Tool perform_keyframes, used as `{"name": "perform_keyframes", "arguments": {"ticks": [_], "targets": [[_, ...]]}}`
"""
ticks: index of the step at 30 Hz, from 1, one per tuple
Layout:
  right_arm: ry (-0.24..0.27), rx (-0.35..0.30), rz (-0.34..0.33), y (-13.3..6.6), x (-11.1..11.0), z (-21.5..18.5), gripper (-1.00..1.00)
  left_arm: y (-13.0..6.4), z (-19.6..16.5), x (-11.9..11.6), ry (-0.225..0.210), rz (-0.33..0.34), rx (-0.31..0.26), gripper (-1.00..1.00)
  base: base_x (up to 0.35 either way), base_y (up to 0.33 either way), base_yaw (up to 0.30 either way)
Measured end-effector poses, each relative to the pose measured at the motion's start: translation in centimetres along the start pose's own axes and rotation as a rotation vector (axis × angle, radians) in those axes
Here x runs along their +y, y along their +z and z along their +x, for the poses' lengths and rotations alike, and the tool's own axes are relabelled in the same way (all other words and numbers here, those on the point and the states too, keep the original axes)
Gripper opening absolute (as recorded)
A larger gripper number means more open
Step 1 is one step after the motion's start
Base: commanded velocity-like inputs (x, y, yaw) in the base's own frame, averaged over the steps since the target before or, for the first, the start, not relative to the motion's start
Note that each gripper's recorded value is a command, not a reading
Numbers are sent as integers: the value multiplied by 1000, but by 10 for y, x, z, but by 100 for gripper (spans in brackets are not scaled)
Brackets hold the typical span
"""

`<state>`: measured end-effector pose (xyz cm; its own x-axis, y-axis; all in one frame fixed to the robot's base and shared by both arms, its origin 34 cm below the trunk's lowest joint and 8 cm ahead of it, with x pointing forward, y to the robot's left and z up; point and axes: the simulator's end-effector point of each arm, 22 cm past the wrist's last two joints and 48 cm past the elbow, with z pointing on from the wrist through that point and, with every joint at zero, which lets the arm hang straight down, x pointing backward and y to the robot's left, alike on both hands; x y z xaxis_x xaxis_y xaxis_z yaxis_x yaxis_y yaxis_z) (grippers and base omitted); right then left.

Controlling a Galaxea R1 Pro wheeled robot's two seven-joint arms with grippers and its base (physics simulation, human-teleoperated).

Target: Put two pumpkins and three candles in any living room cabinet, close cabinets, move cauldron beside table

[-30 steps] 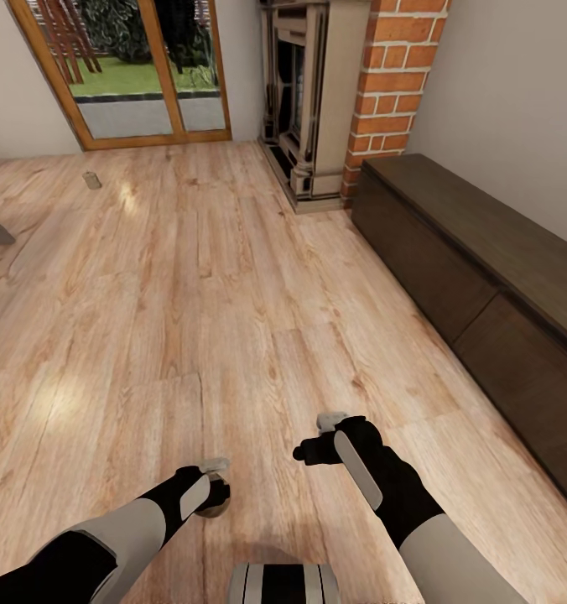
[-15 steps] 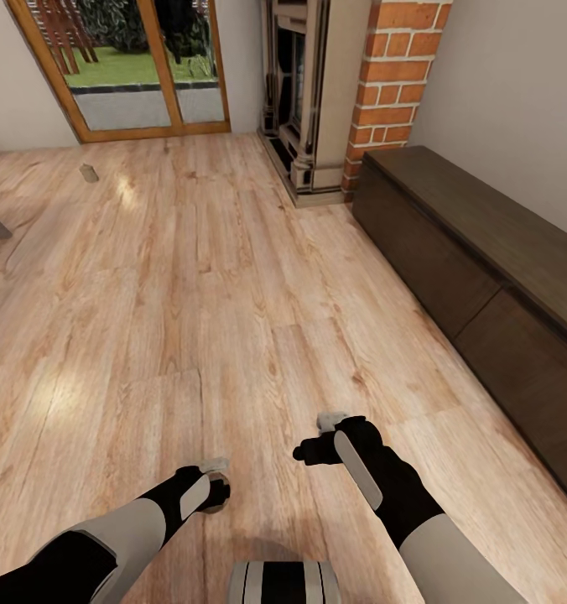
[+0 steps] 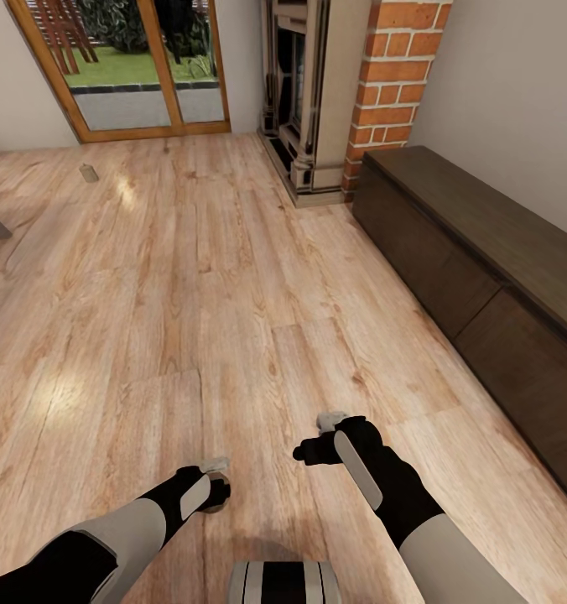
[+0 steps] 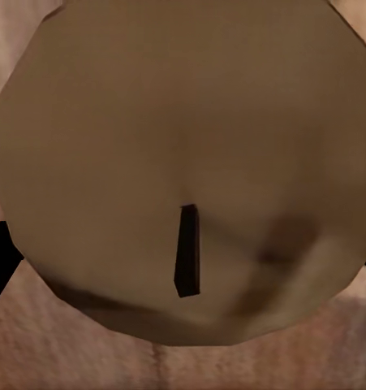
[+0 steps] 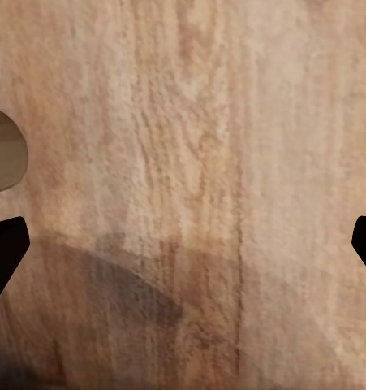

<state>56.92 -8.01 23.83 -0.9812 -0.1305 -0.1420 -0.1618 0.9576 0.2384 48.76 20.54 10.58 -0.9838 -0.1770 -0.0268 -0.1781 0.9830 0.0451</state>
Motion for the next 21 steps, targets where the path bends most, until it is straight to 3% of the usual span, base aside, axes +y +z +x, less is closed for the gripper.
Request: {"name": "perform_keyframes", "arguments": {"ticks": [21], "targets": [[0,1,0,0,0,0,100,0,0,0,-1,0,-1,-100,0,0,0]]}}
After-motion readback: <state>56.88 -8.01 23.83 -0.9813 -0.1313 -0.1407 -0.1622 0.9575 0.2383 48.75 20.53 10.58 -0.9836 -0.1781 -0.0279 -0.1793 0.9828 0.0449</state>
